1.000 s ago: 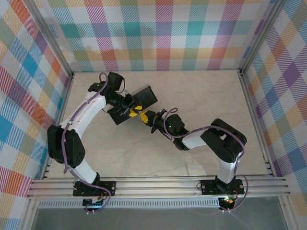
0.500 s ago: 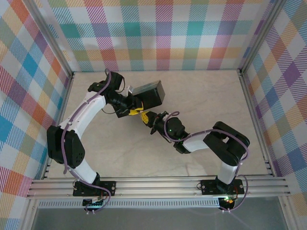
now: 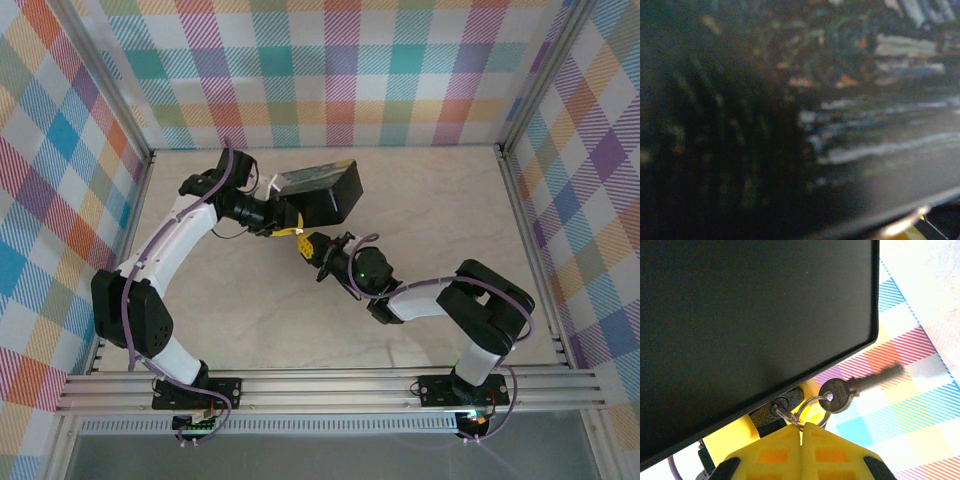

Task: Unlock a padlock with a key

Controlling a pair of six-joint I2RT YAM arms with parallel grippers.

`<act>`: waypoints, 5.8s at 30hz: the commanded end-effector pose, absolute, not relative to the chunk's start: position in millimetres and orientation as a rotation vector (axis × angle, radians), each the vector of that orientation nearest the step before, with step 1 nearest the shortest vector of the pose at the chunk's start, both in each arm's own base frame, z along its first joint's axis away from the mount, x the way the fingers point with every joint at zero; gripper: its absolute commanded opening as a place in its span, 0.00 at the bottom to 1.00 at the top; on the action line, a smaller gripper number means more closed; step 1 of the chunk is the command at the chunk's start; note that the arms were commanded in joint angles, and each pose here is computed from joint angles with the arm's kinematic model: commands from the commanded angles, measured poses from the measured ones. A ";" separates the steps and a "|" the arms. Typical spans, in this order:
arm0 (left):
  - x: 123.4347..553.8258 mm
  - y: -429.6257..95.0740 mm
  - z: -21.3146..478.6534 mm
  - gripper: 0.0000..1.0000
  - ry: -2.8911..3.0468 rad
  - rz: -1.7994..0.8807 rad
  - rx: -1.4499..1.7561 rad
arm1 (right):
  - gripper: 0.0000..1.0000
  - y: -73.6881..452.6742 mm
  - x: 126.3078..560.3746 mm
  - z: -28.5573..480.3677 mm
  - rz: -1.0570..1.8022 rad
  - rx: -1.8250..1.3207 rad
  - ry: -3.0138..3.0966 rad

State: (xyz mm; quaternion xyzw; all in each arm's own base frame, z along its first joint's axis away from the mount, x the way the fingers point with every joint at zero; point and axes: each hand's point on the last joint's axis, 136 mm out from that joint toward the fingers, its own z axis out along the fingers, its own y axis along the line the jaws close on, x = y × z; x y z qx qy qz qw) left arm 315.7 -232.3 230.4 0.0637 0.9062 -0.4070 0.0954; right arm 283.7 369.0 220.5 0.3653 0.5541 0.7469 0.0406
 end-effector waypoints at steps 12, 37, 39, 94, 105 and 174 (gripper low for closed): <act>318.4 -239.5 263.7 0.00 2.688 -1.227 0.007 | 0.18 358.6 292.7 238.1 2.422 0.977 1.686; 311.7 -231.0 247.7 0.00 2.883 -1.263 -0.533 | 0.36 317.9 243.5 273.7 0.588 -1.034 1.630; 311.2 -232.8 248.3 0.00 2.890 -1.284 -0.548 | 0.36 327.7 236.3 277.2 0.517 -1.134 1.477; 306.4 -235.5 250.8 0.00 2.894 -1.341 -0.669 | 0.26 374.1 298.2 223.0 0.065 -1.328 1.171; 307.2 -236.4 253.6 0.00 2.888 -1.351 -0.668 | 0.13 374.4 304.3 228.1 0.093 -1.281 1.226; 315.8 -222.4 238.5 0.00 2.813 -1.198 -0.741 | 0.33 318.8 289.3 273.0 0.992 -0.418 2.018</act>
